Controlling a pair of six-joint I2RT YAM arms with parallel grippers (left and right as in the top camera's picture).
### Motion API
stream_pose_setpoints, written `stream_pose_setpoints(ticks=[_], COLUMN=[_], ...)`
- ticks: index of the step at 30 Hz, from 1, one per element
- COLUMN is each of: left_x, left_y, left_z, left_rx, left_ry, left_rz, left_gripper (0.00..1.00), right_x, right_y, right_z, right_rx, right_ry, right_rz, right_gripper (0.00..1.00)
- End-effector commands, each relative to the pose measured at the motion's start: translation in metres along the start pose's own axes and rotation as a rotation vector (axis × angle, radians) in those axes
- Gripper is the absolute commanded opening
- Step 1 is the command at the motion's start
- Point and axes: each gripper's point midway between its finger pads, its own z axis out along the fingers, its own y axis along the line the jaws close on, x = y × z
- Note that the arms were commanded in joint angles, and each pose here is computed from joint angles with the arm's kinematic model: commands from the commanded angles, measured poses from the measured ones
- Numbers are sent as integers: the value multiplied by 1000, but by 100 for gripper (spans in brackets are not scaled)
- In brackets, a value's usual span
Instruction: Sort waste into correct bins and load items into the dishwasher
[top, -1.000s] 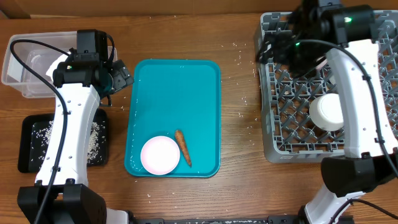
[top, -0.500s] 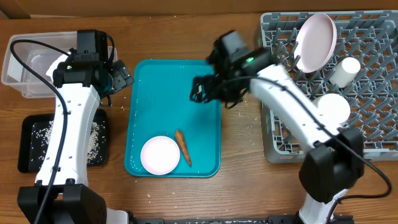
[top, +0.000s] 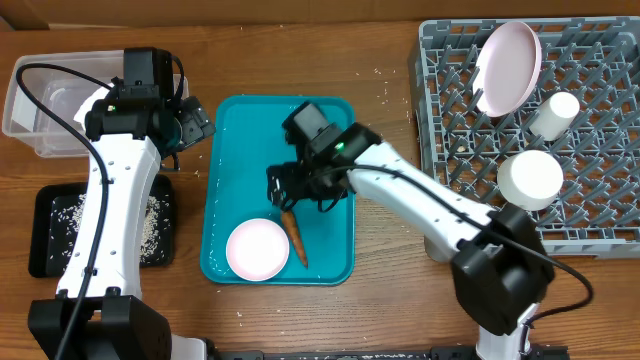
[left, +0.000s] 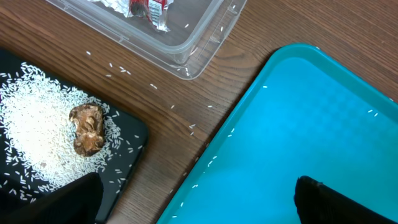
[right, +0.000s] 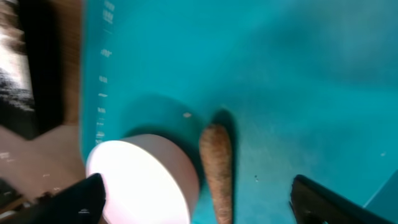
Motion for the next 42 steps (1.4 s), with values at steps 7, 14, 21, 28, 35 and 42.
stream_pose_setpoints(ticks=[7,14,21,28,35,42], left_x=[-6,-6,-6,-6,-6,-6], left_y=[-3,-3,-3,-3,-3,-3], left_z=[-7,-7,-7,-7,-7,-7], left_rx=[20,20,20,20,20,20], left_ry=[-20,-20,-20,-20,-20,-20], left_rz=[-12,-12,-12,-12,-12,-12], left_gripper=[100,100,100,100,100,100], right_x=[30,37,46,47,35,9], right_y=[-14,-14,-26,-33,-47,-62], right_z=[49,53,61,62,58,46], right_rx=[124,138,192,218,260,180], right_ry=[95,106,101,91,51,56], right_rz=[114,149,188,191,208,266], right_gripper=[83,75,70,52,45,40])
